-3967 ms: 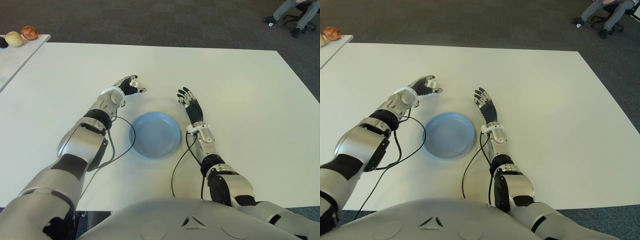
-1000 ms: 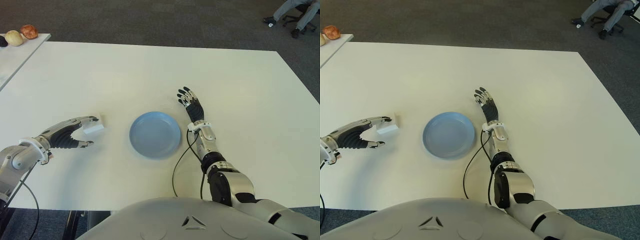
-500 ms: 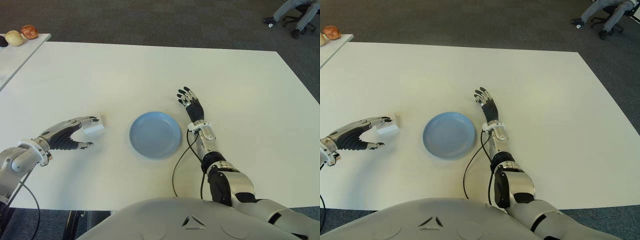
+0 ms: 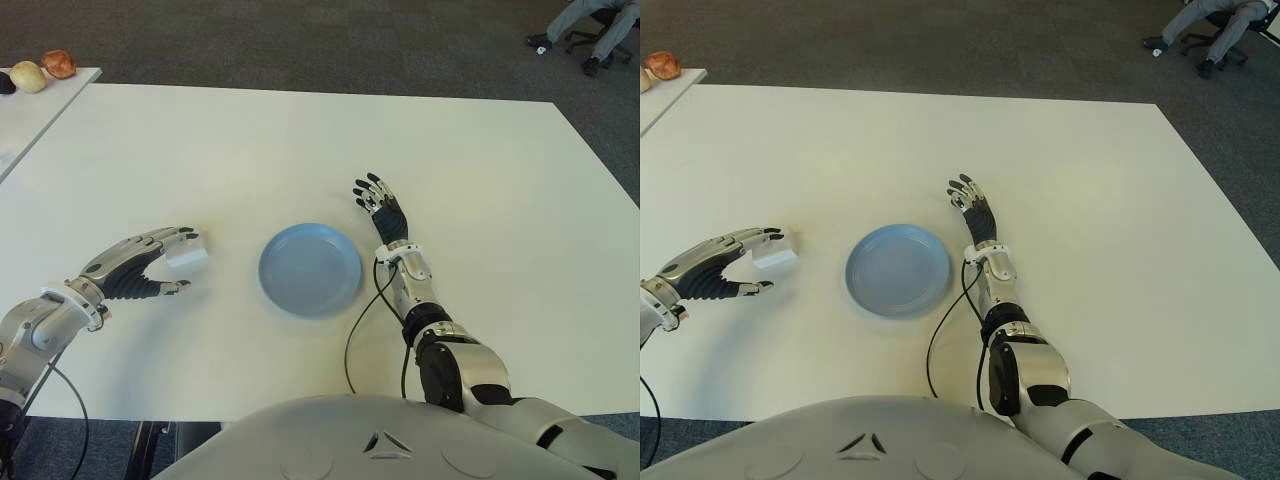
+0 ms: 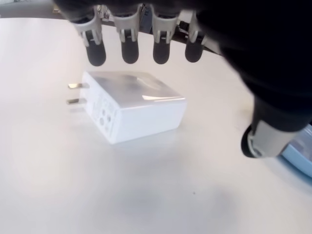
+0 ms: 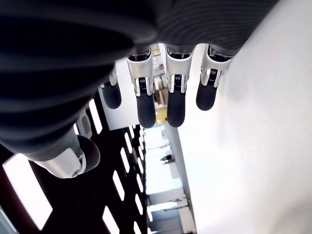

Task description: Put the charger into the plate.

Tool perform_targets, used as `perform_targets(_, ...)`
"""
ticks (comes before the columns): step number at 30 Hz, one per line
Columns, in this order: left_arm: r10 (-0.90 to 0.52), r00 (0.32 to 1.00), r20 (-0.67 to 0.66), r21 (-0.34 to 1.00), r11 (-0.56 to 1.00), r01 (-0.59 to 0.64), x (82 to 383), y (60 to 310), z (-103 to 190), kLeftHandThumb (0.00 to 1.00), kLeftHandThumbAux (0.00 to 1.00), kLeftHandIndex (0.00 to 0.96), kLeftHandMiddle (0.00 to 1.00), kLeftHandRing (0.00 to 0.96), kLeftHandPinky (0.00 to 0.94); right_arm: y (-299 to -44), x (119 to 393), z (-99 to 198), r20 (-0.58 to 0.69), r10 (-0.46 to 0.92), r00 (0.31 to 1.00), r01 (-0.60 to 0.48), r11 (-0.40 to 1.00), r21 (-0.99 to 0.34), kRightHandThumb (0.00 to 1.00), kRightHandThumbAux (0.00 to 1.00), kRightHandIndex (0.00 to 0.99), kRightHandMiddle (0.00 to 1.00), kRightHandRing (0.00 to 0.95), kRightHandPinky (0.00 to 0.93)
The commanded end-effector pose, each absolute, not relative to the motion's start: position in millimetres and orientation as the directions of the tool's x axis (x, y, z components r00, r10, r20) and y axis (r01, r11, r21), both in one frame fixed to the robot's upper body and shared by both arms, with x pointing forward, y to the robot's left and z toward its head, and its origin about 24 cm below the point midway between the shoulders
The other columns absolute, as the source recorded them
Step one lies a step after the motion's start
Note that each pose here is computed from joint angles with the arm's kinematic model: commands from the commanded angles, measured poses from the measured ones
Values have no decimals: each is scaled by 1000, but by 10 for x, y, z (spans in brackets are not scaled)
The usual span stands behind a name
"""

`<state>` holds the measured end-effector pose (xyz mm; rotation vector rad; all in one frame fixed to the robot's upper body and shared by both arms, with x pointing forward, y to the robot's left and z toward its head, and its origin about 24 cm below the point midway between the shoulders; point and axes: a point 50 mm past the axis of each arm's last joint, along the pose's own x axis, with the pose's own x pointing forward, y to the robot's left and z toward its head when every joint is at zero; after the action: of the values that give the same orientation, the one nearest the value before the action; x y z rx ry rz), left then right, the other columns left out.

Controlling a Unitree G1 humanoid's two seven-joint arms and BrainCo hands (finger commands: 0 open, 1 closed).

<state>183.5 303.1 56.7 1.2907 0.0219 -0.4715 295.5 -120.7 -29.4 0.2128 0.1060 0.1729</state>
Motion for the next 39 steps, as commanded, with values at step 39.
perform_targets(39, -185, 982, -20, 1000, 15, 23, 2385, 3119, 424, 270, 223, 0, 0, 0, 0, -1279, 2674, -643, -256, 170, 952, -105, 963, 247, 0, 561, 116, 208, 165, 129)
